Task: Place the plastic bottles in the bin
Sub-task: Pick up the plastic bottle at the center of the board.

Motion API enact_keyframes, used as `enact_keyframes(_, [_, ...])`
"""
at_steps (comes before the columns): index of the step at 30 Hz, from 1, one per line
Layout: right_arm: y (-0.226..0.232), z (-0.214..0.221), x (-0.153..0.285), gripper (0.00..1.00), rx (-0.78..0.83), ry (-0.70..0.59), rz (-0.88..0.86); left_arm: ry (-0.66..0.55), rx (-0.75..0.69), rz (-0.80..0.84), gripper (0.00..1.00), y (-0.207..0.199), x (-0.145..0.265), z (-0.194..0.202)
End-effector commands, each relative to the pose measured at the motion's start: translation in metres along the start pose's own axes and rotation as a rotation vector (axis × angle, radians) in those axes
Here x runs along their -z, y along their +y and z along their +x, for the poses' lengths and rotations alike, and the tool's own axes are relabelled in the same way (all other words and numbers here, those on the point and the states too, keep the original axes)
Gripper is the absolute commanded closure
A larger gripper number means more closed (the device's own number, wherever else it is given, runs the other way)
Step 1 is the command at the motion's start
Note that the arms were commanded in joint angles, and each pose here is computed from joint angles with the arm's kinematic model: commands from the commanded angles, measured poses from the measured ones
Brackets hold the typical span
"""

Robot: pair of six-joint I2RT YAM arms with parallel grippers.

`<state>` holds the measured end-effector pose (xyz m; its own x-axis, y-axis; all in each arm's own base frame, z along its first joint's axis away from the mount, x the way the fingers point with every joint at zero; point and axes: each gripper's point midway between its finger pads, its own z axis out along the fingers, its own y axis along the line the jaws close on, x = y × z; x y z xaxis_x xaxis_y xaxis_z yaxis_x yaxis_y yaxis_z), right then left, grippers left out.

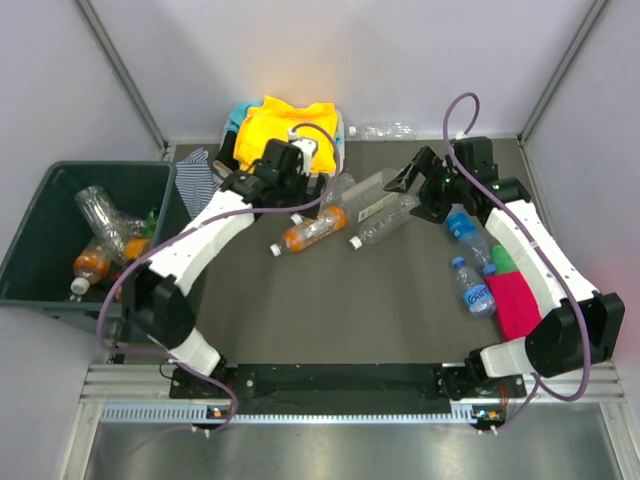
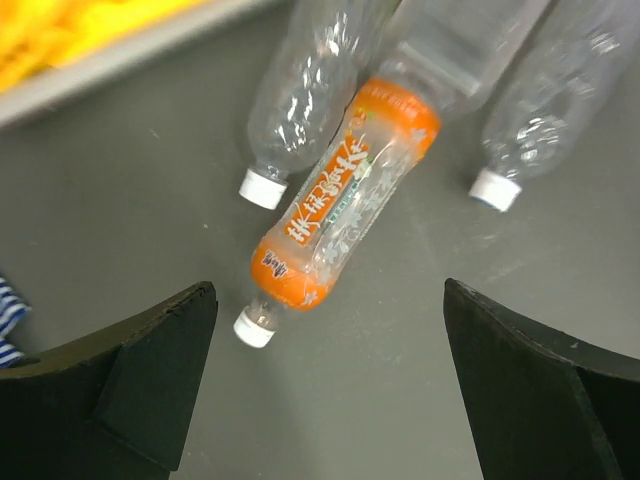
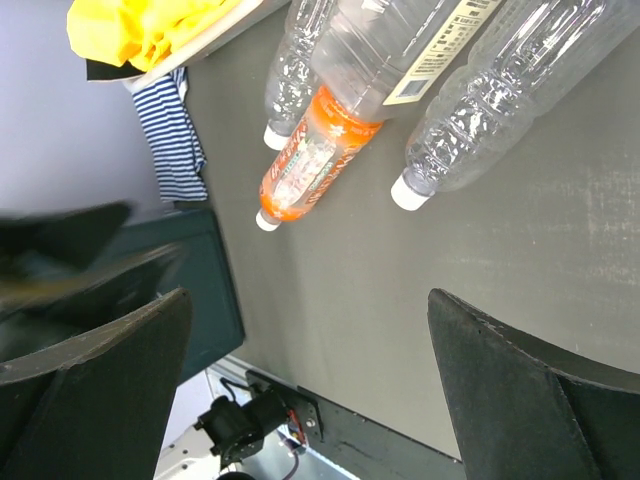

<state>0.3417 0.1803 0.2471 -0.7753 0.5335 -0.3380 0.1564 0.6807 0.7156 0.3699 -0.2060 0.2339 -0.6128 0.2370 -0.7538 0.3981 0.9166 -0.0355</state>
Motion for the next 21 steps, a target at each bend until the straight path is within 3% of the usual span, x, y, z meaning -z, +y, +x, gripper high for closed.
enact_keyframes(1, [0.006,-0.009,0.018,0.01,0.022,-0.054,-0.026,0.01,-0.003,0.023,0.01,-0.004,-0.044,0.004])
enact_keyframes(9, [-0.006,-0.009,0.023,0.01,0.002,-0.067,-0.008,0.217,-0.033,0.036,0.03,-0.007,-0.111,0.058])
enact_keyframes(15, [-0.013,-0.01,0.025,0.01,-0.006,-0.076,0.003,0.309,-0.022,0.025,0.07,-0.006,-0.134,0.088])
enact_keyframes(18, [-0.014,-0.01,0.025,0.01,-0.007,-0.078,0.006,0.34,-0.008,0.019,0.14,-0.005,-0.137,0.1])
enact_keyframes(21, [-0.014,-0.012,0.025,0.01,-0.004,-0.082,0.004,0.363,0.006,0.016,0.28,-0.006,-0.134,0.108])
